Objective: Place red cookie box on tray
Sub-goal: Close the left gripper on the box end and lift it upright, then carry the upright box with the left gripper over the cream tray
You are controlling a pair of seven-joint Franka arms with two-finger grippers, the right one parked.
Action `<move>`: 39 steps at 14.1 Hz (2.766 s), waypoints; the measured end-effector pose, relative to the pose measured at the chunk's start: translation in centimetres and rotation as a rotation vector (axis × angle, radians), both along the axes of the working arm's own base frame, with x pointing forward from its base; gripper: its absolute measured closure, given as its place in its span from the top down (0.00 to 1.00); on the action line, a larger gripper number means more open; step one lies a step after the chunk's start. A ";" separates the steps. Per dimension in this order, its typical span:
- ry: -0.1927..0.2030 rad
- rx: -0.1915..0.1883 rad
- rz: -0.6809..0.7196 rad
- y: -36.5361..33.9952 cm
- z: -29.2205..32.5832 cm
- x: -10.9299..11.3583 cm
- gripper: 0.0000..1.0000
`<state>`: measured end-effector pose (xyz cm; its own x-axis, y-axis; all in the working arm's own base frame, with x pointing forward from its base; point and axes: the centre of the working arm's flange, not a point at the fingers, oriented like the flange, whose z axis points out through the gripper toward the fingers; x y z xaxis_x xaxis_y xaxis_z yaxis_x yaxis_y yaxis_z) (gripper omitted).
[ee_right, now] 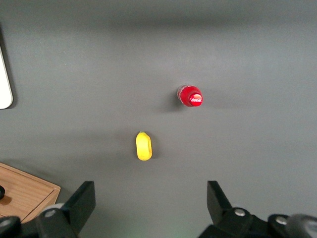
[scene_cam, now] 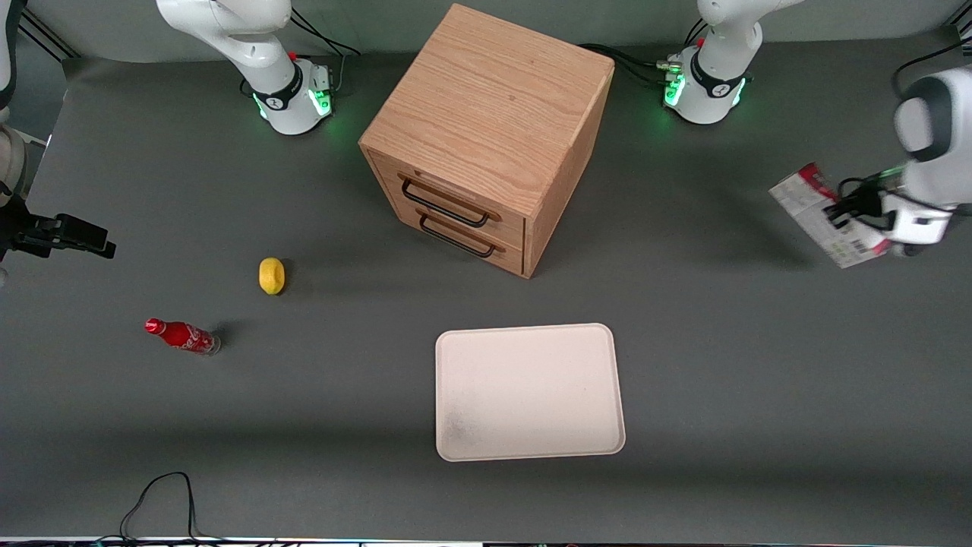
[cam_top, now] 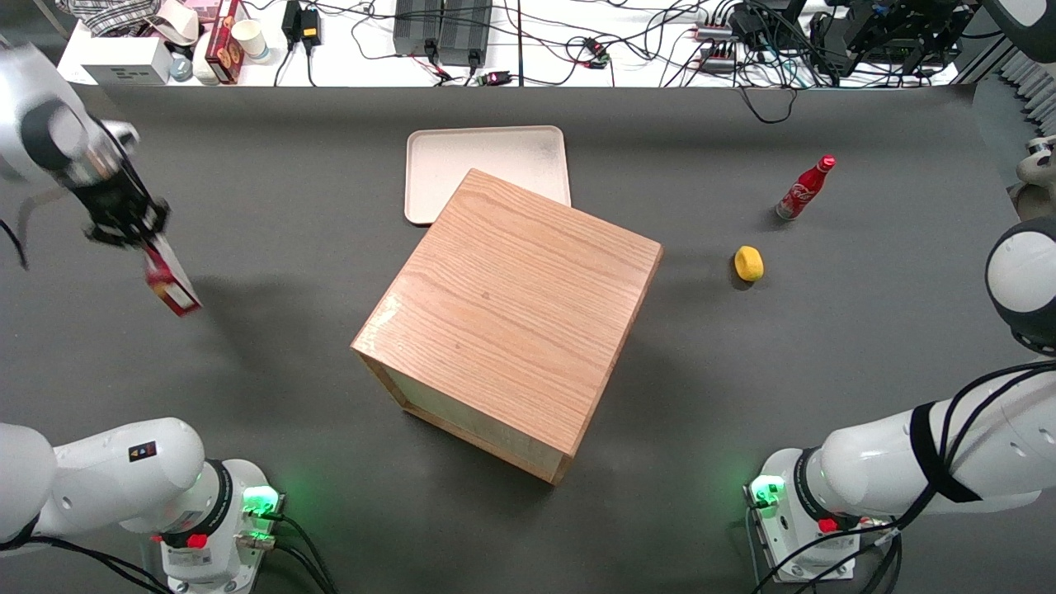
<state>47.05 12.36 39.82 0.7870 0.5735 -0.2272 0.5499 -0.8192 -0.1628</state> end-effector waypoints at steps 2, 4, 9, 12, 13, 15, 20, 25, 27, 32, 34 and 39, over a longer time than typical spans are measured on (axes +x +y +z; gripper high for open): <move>0.016 -0.005 -0.032 -0.4 7.0 1.5 0.03; 0.039 -0.011 -0.058 -1.6 13.1 2.4 0.03; 0.057 -0.029 -0.091 -3.0 18.4 5.7 0.03; 0.065 -0.061 -0.148 -6.1 17.2 7.6 0.03; 0.065 -0.083 -0.179 -8.6 16.7 8.5 0.03; 0.042 -0.107 -0.216 -15.1 15.5 11.1 0.03; -0.047 -0.173 -0.409 -33.8 9.4 17.7 0.03; -0.154 -0.235 -0.516 -46.0 0.0 19.9 0.03; -0.164 -0.236 -0.500 -45.7 -2.4 21.0 0.03; -0.194 -0.204 -0.479 -44.4 -7.7 23.0 0.03; -0.201 -0.190 -0.472 -43.9 -10.1 23.6 0.03; -0.215 -0.159 -0.477 -43.4 -13.5 24.3 0.03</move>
